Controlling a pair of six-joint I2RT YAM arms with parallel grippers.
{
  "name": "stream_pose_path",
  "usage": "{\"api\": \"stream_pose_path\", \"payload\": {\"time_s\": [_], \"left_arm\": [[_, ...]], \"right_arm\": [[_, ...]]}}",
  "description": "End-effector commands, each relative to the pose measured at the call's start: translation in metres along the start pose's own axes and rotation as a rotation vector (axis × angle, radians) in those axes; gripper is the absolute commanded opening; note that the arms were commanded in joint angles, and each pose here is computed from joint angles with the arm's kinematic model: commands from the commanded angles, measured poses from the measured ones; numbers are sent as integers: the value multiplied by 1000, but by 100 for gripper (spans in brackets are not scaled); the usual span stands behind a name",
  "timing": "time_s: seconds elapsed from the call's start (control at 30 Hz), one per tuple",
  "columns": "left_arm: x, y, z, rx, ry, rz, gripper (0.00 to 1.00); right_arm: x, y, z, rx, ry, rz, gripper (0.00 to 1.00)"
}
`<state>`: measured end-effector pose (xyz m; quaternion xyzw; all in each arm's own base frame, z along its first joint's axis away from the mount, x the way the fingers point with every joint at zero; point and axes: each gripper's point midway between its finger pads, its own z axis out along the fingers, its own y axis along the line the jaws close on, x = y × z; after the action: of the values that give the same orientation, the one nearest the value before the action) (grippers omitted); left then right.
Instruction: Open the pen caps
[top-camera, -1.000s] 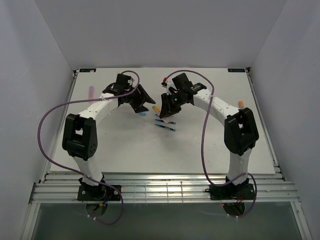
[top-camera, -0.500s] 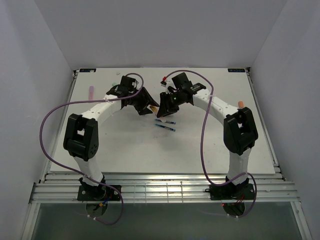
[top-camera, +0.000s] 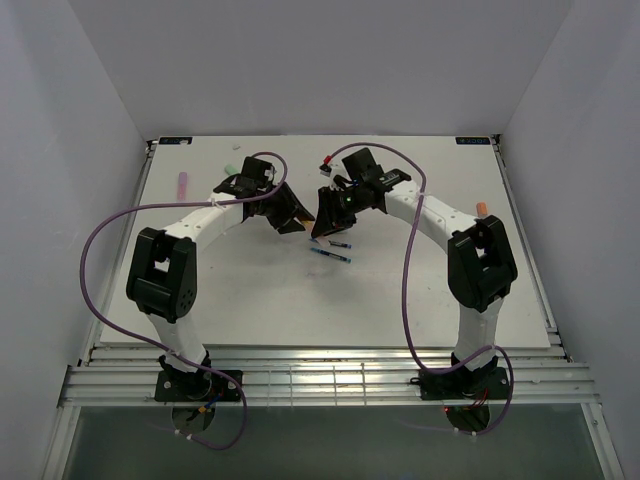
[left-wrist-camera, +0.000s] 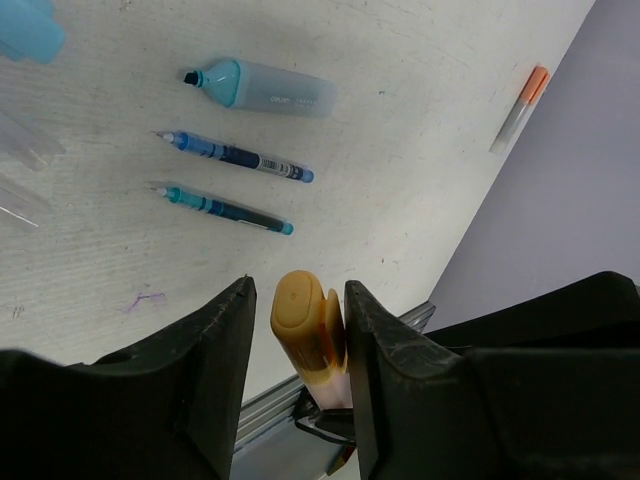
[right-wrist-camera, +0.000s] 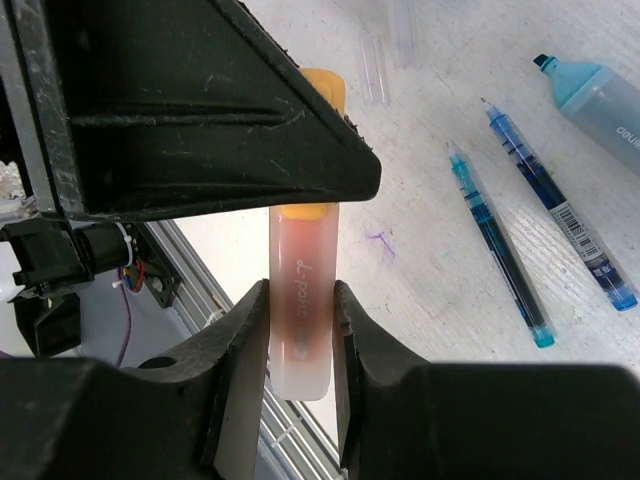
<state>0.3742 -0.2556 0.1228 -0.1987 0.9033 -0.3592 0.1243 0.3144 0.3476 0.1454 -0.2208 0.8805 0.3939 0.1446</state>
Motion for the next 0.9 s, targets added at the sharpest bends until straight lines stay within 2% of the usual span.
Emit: {"api": "stream_pose_path", "payload": {"time_s": [0.0, 0.23, 0.3, 0.43, 0.5, 0.53, 0.87], "left_arm": [[-5, -21, -20, 48, -51, 41, 49], [-7, -23, -19, 54, -45, 40, 31], [-7, -24, -19, 54, -44, 44, 23], [-8, -26, -20, 53, -43, 49, 8], [-7, -26, -19, 51, -39, 48, 0], [-7, -26, -19, 50, -40, 45, 0], [-8, -29, -21, 56, -44, 42, 0]], "right_arm": [[-11, 23, -16, -47, -53, -41, 8], [-13, 25, -14, -60, -51, -45, 8], [-13, 25, -14, -62, -51, -50, 8], [-15, 23, -13, -51, -36, -71, 27], [-16, 21, -10, -43, -27, -74, 31], [-18, 20, -9, -40, -26, -77, 35], [-24, 19, -1, -38, -19, -77, 36]]}}
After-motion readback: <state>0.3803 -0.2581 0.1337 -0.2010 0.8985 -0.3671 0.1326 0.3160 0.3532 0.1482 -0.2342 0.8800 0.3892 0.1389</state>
